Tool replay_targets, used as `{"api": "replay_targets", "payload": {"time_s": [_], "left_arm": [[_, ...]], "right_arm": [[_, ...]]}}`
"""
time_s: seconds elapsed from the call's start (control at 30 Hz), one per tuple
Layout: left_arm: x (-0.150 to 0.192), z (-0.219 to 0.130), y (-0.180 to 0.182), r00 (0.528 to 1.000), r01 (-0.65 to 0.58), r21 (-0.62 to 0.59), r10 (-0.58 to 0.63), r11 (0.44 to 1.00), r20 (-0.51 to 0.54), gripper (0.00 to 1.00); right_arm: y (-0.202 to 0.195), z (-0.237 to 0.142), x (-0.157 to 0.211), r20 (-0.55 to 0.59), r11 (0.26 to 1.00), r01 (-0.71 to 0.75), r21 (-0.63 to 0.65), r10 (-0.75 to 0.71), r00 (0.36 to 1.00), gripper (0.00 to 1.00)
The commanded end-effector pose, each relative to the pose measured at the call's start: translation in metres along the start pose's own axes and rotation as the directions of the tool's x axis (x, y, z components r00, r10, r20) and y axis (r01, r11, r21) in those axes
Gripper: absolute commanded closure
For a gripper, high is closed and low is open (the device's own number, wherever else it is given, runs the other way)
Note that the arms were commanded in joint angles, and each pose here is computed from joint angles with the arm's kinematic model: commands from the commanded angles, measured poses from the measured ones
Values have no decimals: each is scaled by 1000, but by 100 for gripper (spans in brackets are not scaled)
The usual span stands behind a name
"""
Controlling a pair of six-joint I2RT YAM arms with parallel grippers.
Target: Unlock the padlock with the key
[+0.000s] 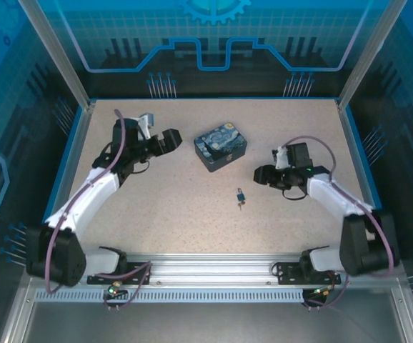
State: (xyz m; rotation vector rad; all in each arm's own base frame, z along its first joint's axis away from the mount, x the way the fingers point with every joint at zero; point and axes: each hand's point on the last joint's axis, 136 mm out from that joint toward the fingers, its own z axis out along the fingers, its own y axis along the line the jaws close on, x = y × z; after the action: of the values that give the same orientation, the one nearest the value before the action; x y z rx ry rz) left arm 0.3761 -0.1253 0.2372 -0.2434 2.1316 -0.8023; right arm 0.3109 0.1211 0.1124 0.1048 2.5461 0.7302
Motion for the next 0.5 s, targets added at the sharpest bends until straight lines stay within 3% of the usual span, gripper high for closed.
{"api": "replay_targets", "payload": {"time_s": [0.0, 0.13, 0.2, 0.37, 0.47], "left_arm": [[-16, -31, 28, 984, -49, -158, 75, 986, 162, 1], [-20, -62, 52, 951, -73, -288, 153, 955, 268, 1], [-18, -72, 57, 919, -132, -315, 235, 940, 317, 1], [-2, -84, 91, 821, -170, -404, 356, 899, 446, 1], [15, -81, 114, 811, -183, -464, 400, 867, 428, 1]], "right_arm": [[-24, -35, -21, 149, 980, 65, 188, -94, 984, 36], [-38, -74, -51, 347, 943, 70, 326, -188, 919, 17], [-52, -93, -62, 437, 917, 30, 398, -217, 873, 0], [-83, -106, -70, 553, 883, -9, 470, -286, 783, 0], [-97, -91, -65, 541, 872, 27, 488, -326, 775, 0]]}}
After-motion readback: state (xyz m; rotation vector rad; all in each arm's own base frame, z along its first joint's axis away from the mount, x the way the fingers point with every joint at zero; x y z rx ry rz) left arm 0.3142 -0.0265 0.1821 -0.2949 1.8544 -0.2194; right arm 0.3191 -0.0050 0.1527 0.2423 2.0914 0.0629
